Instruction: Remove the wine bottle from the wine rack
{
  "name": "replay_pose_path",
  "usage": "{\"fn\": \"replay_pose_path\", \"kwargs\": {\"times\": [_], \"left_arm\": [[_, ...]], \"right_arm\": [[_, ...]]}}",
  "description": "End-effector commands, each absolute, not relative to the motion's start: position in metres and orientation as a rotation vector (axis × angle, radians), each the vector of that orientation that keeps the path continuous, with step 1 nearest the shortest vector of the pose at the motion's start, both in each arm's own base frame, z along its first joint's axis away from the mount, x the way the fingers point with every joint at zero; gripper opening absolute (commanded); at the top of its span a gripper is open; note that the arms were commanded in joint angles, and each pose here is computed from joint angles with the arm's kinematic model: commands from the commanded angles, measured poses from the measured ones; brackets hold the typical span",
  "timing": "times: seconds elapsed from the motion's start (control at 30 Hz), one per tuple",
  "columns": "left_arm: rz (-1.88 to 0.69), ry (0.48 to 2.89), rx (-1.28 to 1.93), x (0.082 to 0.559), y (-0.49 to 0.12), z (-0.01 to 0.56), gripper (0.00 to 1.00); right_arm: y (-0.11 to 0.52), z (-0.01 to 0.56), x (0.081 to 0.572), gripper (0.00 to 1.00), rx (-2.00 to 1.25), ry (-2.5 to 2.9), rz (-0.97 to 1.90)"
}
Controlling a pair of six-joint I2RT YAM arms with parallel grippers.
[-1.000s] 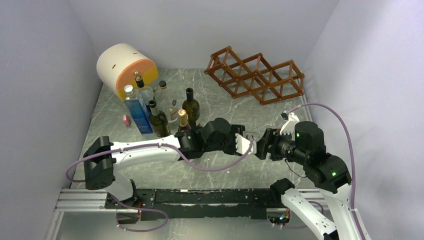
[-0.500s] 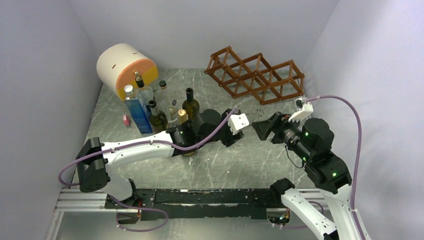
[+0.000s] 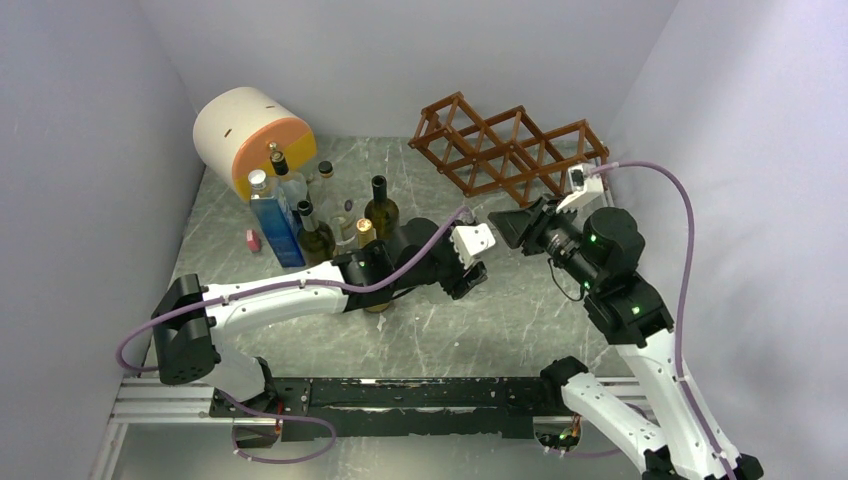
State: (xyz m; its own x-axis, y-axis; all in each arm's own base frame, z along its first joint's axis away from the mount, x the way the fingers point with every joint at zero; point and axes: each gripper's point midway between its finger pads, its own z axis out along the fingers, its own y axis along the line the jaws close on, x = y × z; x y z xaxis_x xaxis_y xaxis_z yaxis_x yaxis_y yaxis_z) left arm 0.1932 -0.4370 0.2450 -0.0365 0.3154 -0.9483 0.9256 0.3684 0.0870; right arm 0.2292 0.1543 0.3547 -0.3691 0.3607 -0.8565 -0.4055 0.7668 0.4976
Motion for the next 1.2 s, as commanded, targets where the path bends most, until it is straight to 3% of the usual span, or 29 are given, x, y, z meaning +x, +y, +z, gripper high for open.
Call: {"fn": "replay_pose_path", "kwargs": {"times": [0.0, 0.03, 0.07, 0.1, 0.13, 0.43, 0.63, 0.93, 1.17], "left_arm": [[-0.823, 1.497, 1.082, 0.187, -0.438, 0.285, 0.07], [-0.829, 1.505, 1.075, 0.187, -0.438, 0.286, 0.19], [-0.832, 1.516, 1.065, 0.187, -0.437, 0.287, 0.36], [-0.837, 1.524, 1.054, 0.188, -0.437, 0.288, 0.74], [-0.836, 1.538, 1.046, 0.188, -0.435, 0.288, 0.98], [-0.91, 1.552, 0.948, 0.179, -0.406, 0.32, 0.99], [-0.961, 1.522, 0.906, 0.165, -0.382, 0.358, 0.99], [-0.955, 1.474, 0.801, 0.156, -0.339, 0.388, 0.99], [-0.911, 1.466, 0.769, 0.156, -0.317, 0.398, 0.99]], "right_arm": [[0.169, 0.358, 0.235, 0.08, -0.105, 1.725, 0.859], [0.169, 0.356, 0.237, 0.0, -0.117, 1.725, 0.842], [0.167, 0.355, 0.239, 0.0, -0.119, 1.724, 0.818], [0.164, 0.355, 0.243, 0.0, -0.12, 1.715, 0.787], [0.161, 0.356, 0.247, 0.0, -0.122, 1.702, 0.757], [0.17, 0.351, 0.29, 0.0, -0.254, 1.651, 0.605], [0.192, 0.315, 0.323, 0.0, -0.312, 1.672, 0.553], [0.264, 0.29, 0.331, 0.0, -0.5, 1.65, 0.522], [0.285, 0.254, 0.327, 0.03, -0.596, 1.705, 0.438]]}}
